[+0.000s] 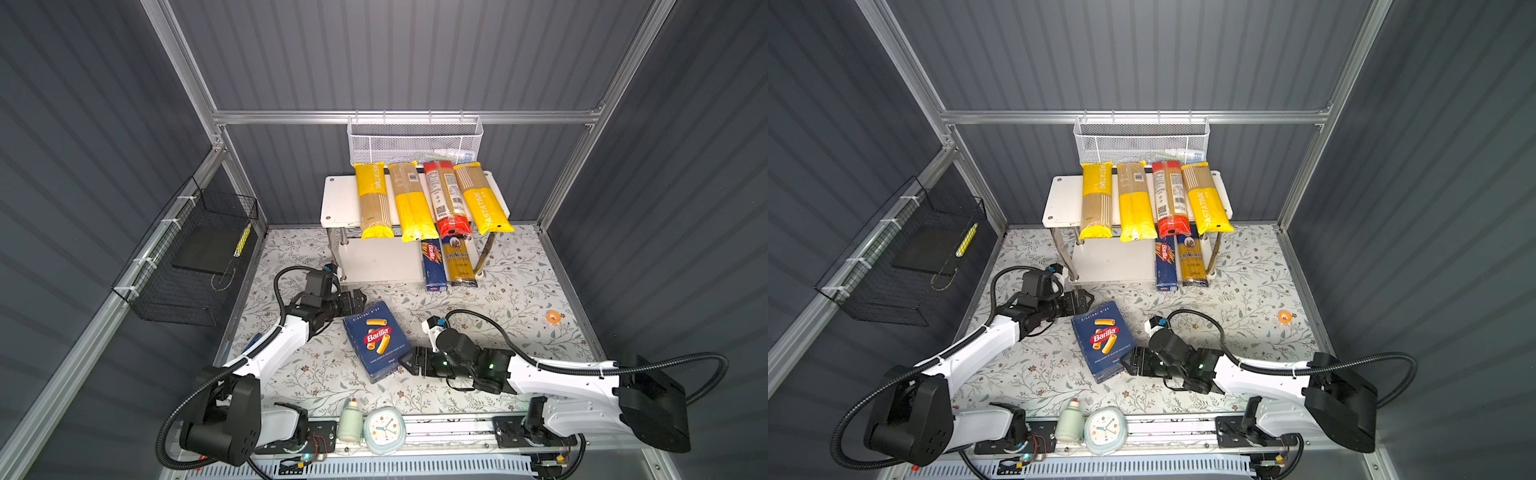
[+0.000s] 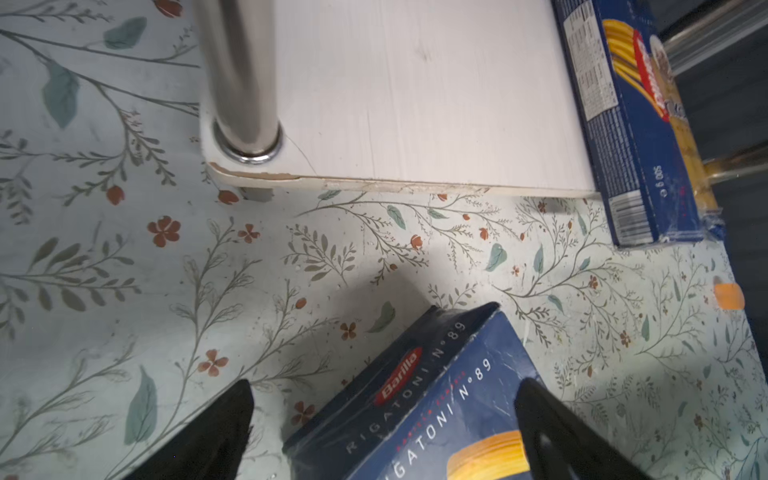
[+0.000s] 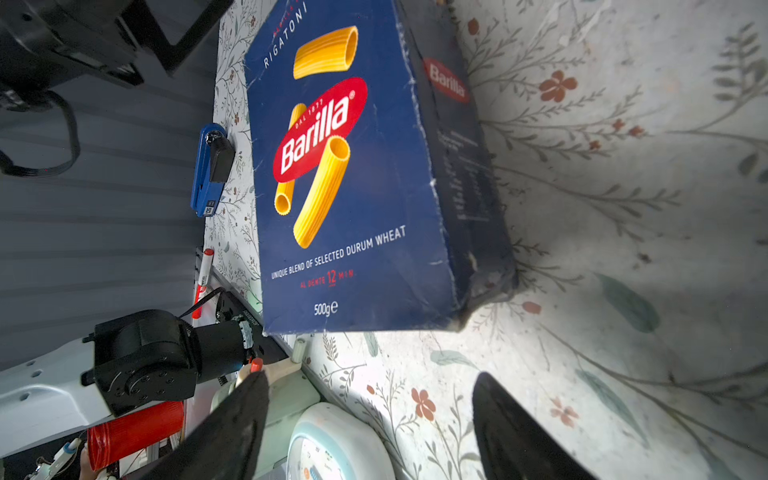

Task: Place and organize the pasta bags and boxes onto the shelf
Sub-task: 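Push the Barilla Rigatoni N°89 box with both grippers toward the shelf, then clamp the Rigatoni box between both grippers from its two ends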

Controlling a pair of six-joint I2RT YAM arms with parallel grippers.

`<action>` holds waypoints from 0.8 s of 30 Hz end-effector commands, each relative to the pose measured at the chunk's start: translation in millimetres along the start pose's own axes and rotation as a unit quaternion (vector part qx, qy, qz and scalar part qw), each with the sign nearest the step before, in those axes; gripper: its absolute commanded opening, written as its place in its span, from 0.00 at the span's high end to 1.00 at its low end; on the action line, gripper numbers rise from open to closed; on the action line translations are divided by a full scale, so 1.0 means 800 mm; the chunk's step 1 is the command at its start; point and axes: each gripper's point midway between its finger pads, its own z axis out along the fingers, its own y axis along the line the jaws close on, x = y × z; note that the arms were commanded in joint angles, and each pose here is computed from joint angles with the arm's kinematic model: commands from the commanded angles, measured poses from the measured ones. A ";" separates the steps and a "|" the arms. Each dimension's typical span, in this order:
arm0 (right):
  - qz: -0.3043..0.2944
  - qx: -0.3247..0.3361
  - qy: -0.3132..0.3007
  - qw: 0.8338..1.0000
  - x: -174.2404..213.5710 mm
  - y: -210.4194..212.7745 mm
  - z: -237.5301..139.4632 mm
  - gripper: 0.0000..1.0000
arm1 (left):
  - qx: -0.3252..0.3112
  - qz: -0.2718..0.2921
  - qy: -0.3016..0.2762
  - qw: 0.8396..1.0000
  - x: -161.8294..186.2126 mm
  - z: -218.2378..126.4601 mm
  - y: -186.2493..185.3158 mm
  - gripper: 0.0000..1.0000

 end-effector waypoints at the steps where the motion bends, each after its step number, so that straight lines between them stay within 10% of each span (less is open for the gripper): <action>1: -0.007 -0.011 -0.011 1.000 -0.007 0.012 0.006 0.22 | 0.053 0.044 -0.017 0.997 -0.007 0.000 -0.023 0.01; 24: 0.051 -0.009 -0.058 0.997 -0.081 0.009 0.041 0.22 | 0.138 0.000 0.029 0.990 0.085 -0.032 -0.037 0.01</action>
